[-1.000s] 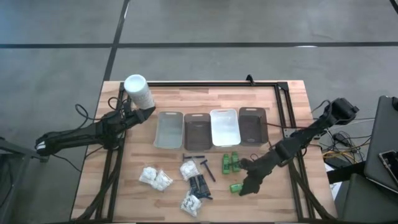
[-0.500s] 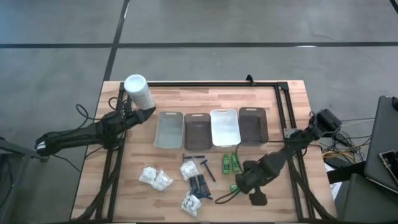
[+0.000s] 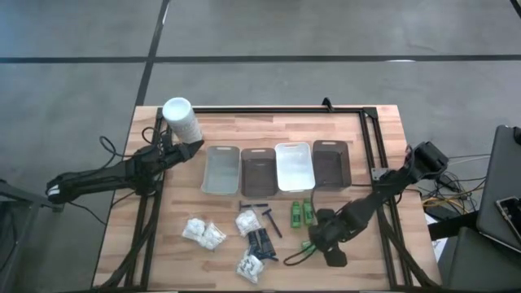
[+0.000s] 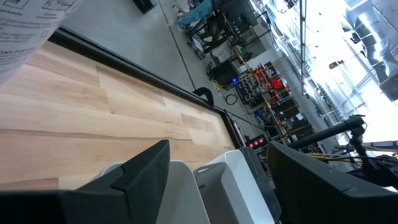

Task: Pick & Place Travel size toiletries
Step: Put the green shampoo bottle into the right black bin

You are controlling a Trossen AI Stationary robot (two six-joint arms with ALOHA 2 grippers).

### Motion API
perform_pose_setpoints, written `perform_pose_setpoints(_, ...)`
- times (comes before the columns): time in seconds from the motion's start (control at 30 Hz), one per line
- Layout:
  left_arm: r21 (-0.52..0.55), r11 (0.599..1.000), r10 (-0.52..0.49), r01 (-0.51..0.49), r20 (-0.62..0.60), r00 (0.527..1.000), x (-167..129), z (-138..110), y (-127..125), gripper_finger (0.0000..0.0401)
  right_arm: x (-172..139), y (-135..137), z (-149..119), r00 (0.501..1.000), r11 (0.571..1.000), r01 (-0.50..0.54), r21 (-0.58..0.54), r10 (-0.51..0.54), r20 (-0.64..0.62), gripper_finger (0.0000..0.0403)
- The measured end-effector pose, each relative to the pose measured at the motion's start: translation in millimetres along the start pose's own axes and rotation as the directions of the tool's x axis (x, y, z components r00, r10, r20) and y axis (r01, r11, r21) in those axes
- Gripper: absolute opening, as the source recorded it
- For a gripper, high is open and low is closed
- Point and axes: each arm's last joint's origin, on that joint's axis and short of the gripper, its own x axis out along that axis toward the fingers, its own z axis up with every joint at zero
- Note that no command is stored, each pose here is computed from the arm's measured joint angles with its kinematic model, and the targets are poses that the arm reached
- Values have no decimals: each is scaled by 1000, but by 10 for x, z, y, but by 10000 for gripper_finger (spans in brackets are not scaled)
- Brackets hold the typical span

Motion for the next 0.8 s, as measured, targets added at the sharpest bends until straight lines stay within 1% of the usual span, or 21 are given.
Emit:
perform_pose_setpoints(0.2, -1, 1000, 0, 0, 0, 1000, 0, 0, 0, 273, 154, -21, 18, 997, 997, 70, -11, -70, -13, 363)
perform_pose_setpoints(0.47, -1, 1000, 0, 0, 0, 1000, 0, 0, 0, 273, 343, -26, 23, 994, 995, 96, -9, -97, -50, 363)
perform_pose_setpoints(0.67, 1, 1000, 0, 0, 0, 1000, 0, 0, 0, 273, 423, 19, 23, 989, 989, 143, -20, -144, -36, 363)
perform_pose_setpoints(0.73, 3, 1000, 0, 0, 0, 1000, 0, 0, 0, 273, 441, 38, 8, 987, 987, 159, -29, -160, -28, 357)
perform_pose_setpoints(0.8, 3, 1000, 0, 0, 0, 1000, 0, 0, 0, 273, 445, 55, -6, 985, 984, 173, -31, -174, -19, 343)
